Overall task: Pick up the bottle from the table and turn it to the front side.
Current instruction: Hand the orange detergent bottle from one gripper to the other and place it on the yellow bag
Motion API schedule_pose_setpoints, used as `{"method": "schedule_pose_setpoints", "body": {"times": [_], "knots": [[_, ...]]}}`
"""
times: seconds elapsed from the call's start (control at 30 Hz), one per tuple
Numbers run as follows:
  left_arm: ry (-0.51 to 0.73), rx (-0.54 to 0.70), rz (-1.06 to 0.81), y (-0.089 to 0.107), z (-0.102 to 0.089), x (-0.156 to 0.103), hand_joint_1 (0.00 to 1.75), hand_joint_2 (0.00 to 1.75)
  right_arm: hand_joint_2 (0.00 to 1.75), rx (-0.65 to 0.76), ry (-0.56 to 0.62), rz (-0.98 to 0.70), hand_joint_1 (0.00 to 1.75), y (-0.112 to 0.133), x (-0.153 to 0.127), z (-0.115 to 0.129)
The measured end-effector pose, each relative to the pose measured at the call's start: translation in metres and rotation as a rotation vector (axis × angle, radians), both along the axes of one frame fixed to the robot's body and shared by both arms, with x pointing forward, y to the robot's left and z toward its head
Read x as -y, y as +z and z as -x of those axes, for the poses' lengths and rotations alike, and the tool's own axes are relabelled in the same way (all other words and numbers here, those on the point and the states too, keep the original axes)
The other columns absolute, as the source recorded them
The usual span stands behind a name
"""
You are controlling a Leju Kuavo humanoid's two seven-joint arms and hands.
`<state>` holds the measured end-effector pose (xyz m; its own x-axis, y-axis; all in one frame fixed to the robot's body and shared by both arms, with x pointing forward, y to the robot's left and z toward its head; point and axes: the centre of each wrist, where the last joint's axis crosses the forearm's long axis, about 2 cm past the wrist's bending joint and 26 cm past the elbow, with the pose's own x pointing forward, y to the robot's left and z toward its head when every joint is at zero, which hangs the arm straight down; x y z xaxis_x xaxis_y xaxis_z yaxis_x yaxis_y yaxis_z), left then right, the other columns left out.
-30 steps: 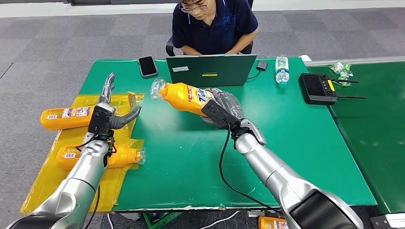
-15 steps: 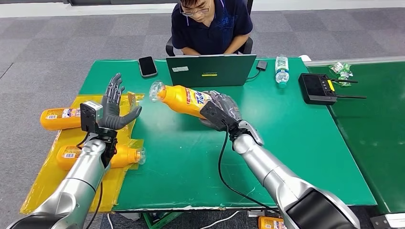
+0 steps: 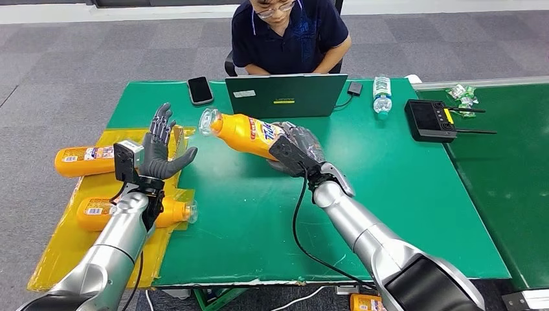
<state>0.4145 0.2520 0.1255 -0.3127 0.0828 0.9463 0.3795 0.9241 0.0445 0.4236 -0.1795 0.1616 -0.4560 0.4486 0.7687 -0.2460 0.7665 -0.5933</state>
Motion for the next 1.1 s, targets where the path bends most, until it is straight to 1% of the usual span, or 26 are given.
{"method": "schedule_pose_setpoints", "body": {"times": [0.07, 0.2, 0.23, 0.53, 0.87, 1.1], "knots": [[-0.007, -0.001, 0.008, 0.0, 0.0, 0.002, 0.0, 1.75, 1.75, -0.001, 0.007, -0.006, 1.75, 0.002, -0.003, -0.001], [-0.059, 0.0, 0.054, 0.004, 0.0, 0.024, 0.0, 1.75, 1.75, 0.005, 0.031, -0.043, 1.75, 0.025, -0.024, -0.009], [-0.067, 0.002, 0.062, 0.006, 0.0, 0.028, 0.0, 1.75, 1.75, 0.004, 0.032, -0.053, 1.75, 0.027, -0.027, -0.01], [-0.131, 0.031, 0.105, 0.019, -0.002, 0.056, 0.0, 1.75, 1.75, -0.019, 0.057, -0.121, 1.75, 0.029, -0.041, -0.009], [-0.204, 0.056, 0.177, 0.034, -0.004, 0.078, 0.0, 1.75, 1.75, -0.041, 0.073, -0.144, 1.75, 0.027, -0.048, -0.007], [-0.232, 0.063, 0.211, 0.04, -0.004, 0.089, 0.0, 1.75, 1.75, -0.056, 0.075, -0.152, 1.75, 0.024, -0.049, -0.006]]}}
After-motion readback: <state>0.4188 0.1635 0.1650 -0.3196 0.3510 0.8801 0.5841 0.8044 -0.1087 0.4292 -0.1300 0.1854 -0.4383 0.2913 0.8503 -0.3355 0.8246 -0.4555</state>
